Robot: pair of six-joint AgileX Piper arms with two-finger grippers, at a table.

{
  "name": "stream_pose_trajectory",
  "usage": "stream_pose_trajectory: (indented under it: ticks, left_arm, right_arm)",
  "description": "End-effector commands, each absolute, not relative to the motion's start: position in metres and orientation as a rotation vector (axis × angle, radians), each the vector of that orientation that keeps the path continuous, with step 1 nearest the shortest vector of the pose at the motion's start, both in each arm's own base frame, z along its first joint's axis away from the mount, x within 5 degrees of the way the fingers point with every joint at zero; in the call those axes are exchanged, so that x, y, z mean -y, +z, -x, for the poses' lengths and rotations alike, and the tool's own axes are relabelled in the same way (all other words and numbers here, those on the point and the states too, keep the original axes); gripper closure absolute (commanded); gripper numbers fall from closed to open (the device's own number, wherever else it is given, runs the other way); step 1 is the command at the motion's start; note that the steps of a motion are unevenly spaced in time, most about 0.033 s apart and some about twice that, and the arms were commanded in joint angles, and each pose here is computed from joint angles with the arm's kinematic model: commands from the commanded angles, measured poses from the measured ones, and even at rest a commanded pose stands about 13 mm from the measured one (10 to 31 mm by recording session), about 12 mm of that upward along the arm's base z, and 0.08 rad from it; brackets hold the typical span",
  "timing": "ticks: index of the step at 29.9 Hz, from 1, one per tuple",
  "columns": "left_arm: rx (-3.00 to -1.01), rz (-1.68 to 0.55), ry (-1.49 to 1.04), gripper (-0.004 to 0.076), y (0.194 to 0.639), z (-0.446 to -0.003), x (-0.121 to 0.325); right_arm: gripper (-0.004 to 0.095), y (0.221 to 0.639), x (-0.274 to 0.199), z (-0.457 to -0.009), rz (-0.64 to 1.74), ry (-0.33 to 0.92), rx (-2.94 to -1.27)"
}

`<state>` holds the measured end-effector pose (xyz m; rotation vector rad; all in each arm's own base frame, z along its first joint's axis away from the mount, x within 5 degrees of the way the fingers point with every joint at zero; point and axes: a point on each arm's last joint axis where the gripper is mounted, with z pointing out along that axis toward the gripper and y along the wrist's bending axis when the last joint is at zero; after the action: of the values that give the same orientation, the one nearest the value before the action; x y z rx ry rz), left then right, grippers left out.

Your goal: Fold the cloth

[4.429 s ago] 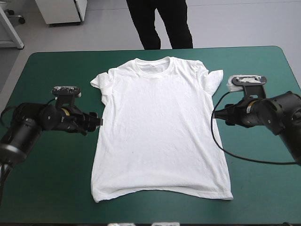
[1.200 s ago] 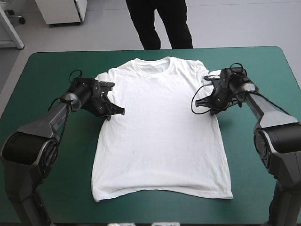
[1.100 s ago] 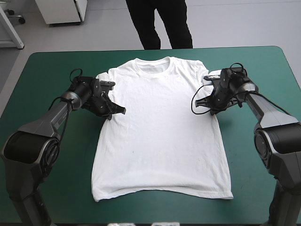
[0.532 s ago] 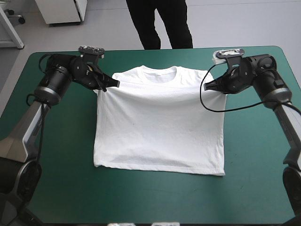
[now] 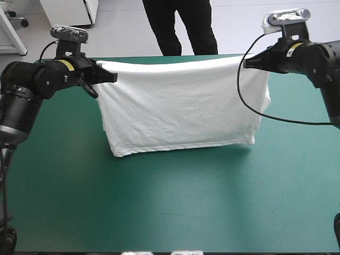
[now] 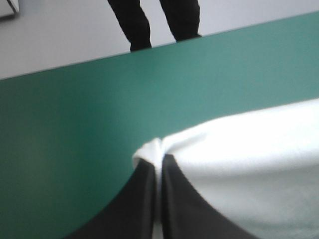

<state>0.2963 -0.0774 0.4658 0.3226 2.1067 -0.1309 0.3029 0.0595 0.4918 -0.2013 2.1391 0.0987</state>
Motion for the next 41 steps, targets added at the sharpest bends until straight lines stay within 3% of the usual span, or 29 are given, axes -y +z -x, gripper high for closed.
stream_pose_trajectory:
  ticks: [1,9,20,28,34,41]
  left_arm:
    - [-1.845,-0.282,-0.151,0.0733,0.514,-0.268,0.071]
    - [-1.662,-0.284,-0.131,0.0733,0.533,-0.264,0.069]
    - [-1.426,-0.222,-0.077,0.0733,0.514,-0.34,0.071]
    - [-1.304,-0.198,-0.041,0.0733,0.514,-0.368,0.065]
    - [-1.461,-0.212,-0.044,0.0733,0.484,-0.391,0.069]
    - [-1.747,-0.227,-0.065,0.0733,0.415,-0.385,0.068]
  right_arm:
    - [0.0925,0.534,-0.053,-0.279,0.187,0.09,-1.961]
    - [0.0925,0.539,-0.054,-0.282,0.185,0.093,-1.934]
    - [0.0925,0.512,-0.067,-0.36,0.195,0.039,-1.763]
    - [0.0925,0.512,-0.07,-0.377,0.204,0.019,-1.642]
    - [0.0925,0.481,-0.072,-0.394,0.178,0.04,-1.81]
    - [0.0925,0.405,-0.082,-0.404,0.207,0.131,-2.141]
